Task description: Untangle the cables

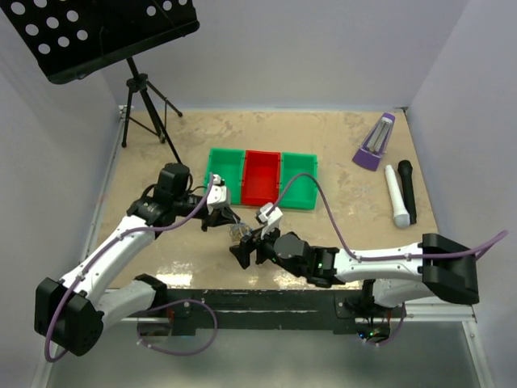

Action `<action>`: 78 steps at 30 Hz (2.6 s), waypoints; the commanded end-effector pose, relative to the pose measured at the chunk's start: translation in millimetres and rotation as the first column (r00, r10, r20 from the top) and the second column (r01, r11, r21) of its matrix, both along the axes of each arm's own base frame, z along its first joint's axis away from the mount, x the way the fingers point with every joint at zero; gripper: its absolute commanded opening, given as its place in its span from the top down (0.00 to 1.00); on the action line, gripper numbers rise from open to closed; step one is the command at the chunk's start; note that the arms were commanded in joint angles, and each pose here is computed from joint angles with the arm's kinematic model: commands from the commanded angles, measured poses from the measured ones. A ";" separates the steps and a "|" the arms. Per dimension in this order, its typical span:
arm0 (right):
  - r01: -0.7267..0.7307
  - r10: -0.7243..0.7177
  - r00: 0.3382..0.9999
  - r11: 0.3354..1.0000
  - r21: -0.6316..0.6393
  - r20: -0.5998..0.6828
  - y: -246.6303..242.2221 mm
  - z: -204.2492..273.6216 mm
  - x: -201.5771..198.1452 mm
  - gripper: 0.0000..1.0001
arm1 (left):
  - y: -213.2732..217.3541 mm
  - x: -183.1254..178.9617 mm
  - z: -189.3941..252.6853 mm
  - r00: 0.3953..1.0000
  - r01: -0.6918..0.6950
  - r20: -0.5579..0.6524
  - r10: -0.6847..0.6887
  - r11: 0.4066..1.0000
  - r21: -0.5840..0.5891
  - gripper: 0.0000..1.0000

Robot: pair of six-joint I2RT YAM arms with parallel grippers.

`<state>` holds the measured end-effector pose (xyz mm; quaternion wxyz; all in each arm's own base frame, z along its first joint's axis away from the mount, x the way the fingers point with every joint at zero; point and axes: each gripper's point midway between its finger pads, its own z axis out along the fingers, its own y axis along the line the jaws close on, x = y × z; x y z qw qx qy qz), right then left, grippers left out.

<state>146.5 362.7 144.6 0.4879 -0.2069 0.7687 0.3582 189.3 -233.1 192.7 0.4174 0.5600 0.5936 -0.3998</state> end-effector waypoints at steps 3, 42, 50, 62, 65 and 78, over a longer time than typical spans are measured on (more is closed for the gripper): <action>0.200 -0.221 0.959 0.971 0.128 0.177 4.2 72.7 43.3 0.15 | -3.4 -8.6 25.4 0.999 0.044 0.003 -0.044 0.998 -0.042 1.00; 0.158 -0.168 0.974 0.984 -0.080 -0.150 6.7 -93.2 -18.2 0.54 | 0.2 21.8 265.3 0.941 -0.165 0.227 0.251 0.926 -0.338 1.00; 0.233 -0.255 0.936 0.966 -0.115 -0.242 -9.9 -123.7 -23.7 0.53 | 23.3 5.3 359.9 0.820 -0.151 0.415 0.395 0.848 -0.507 1.00; 0.297 -0.320 0.912 0.946 -0.128 -0.256 -22.1 -134.4 -19.7 0.50 | 65.2 -19.2 470.5 0.578 -0.089 0.522 0.627 0.684 -0.724 1.00; 0.301 -0.324 0.911 0.945 -0.127 -0.255 -22.5 -134.1 -19.0 0.49 | 82.1 -28.9 508.1 0.482 -0.050 0.520 0.705 0.615 -0.787 1.00; 0.405 -0.408 0.910 0.913 -0.053 -0.077 -8.9 -53.3 25.2 0.53 | 75.8 -1.3 458.6 0.486 -0.141 0.529 0.696 0.660 -0.738 1.00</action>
